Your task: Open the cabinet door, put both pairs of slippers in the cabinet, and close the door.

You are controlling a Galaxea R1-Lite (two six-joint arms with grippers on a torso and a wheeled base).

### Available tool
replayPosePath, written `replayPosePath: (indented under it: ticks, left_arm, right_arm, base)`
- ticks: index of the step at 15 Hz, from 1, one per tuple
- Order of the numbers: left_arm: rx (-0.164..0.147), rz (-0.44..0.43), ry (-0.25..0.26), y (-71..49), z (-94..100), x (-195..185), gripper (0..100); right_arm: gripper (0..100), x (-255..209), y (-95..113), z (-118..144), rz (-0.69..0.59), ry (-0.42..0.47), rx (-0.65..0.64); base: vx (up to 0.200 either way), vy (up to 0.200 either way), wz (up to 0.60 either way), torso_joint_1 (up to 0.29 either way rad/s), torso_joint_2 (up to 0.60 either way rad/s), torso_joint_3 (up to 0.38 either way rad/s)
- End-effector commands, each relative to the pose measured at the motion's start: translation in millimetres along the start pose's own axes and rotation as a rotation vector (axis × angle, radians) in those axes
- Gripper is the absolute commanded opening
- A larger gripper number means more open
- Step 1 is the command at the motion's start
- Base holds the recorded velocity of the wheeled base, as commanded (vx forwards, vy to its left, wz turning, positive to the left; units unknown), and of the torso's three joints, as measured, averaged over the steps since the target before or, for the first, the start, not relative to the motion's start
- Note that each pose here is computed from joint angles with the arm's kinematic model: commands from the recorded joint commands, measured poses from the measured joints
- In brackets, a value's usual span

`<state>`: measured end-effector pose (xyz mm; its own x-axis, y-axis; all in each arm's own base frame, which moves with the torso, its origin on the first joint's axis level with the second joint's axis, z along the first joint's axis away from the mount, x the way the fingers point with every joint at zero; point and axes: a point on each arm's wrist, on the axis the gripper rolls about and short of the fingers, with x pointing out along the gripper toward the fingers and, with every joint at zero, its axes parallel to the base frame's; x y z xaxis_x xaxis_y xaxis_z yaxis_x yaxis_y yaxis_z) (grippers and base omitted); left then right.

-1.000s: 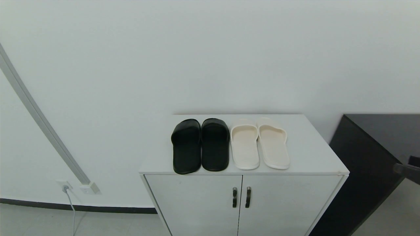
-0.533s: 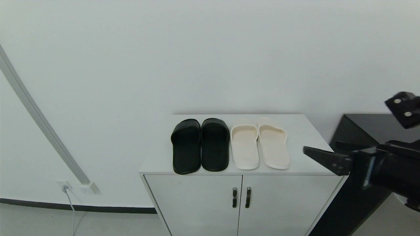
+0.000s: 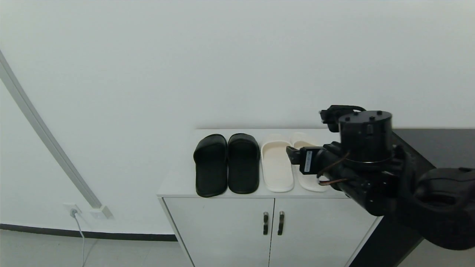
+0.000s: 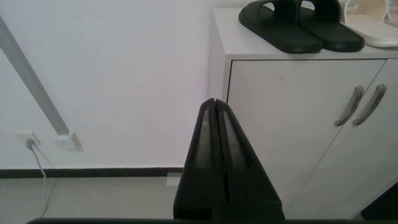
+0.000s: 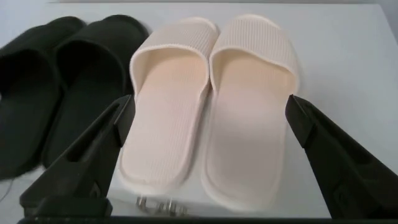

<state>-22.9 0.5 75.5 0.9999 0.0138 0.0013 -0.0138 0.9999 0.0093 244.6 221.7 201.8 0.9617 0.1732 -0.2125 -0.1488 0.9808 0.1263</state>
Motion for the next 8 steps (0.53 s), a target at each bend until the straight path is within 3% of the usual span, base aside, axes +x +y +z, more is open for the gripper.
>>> replayPosePath:
  ticks: [1, 5, 8]
  left_arm:
    - [0.0, 0.0, 0.0, 0.0, 0.1, 0.1, 0]
    - [-0.002, 0.0, 0.001, 0.0, 0.0, 0.1, 0]
    - [-0.005, 0.0, -0.002, 0.0, 0.6, -0.1, 0]
  right_arm:
    - [100, 36.8, 19.2, -23.0, -0.034, 0.039, -0.031]
    - [100, 57.4, 28.5, -29.4, -0.043, 0.038, -0.029]
    - [100, 70.3, 23.9, -33.8, -0.069, 0.046, -0.037]
  base:
    - [0.0, 0.0, 0.0, 0.0, 0.0, 0.0]
    - [0.0, 0.0, 0.0, 0.0, 0.0, 0.0]
    - [0.0, 0.0, 0.0, 0.0, 0.0, 0.0]
